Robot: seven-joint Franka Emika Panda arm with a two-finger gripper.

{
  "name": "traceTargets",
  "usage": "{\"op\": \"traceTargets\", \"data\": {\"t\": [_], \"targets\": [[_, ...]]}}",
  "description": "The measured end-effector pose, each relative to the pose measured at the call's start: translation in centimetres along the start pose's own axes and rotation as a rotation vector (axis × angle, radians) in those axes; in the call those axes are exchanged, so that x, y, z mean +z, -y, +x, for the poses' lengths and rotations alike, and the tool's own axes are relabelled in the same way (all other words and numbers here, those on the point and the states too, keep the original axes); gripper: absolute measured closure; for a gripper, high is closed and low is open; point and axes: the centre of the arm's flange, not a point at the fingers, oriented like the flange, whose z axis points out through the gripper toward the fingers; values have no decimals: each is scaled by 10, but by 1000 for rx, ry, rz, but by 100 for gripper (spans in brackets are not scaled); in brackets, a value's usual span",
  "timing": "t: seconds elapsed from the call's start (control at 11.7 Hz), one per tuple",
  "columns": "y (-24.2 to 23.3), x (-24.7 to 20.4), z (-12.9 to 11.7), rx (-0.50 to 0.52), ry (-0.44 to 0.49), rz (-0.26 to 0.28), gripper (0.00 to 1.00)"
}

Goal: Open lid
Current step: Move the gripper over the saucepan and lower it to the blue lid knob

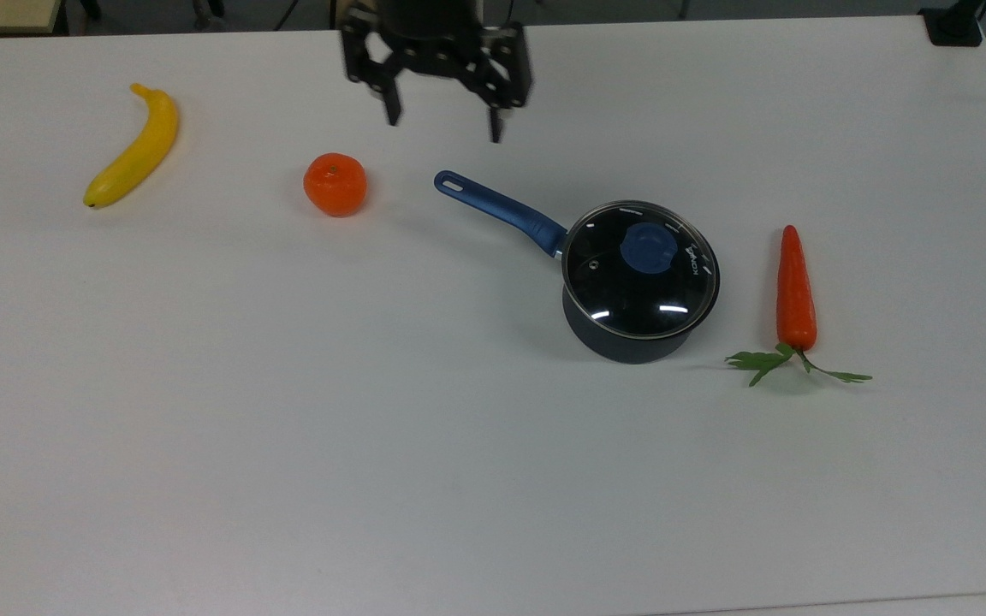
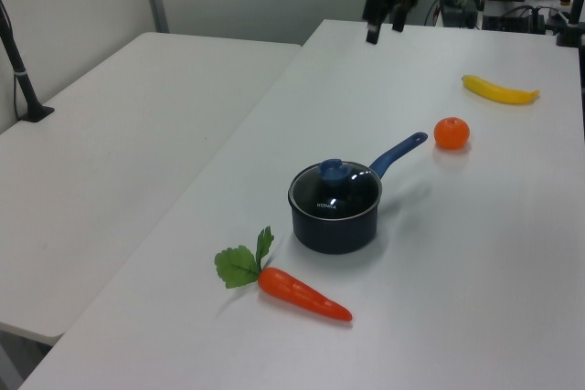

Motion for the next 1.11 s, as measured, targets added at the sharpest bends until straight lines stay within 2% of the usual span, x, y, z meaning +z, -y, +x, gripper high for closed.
{"op": "traceTargets", "data": {"t": [0.17,0.43,0.77,1.11], "targets": [[54,30,-16,13,36,21,0],[115,84,-39,-44,84,28,0],[147,136,-51,-21,104,-22,0],[167,159,-53,36,84,-51,3]]}}
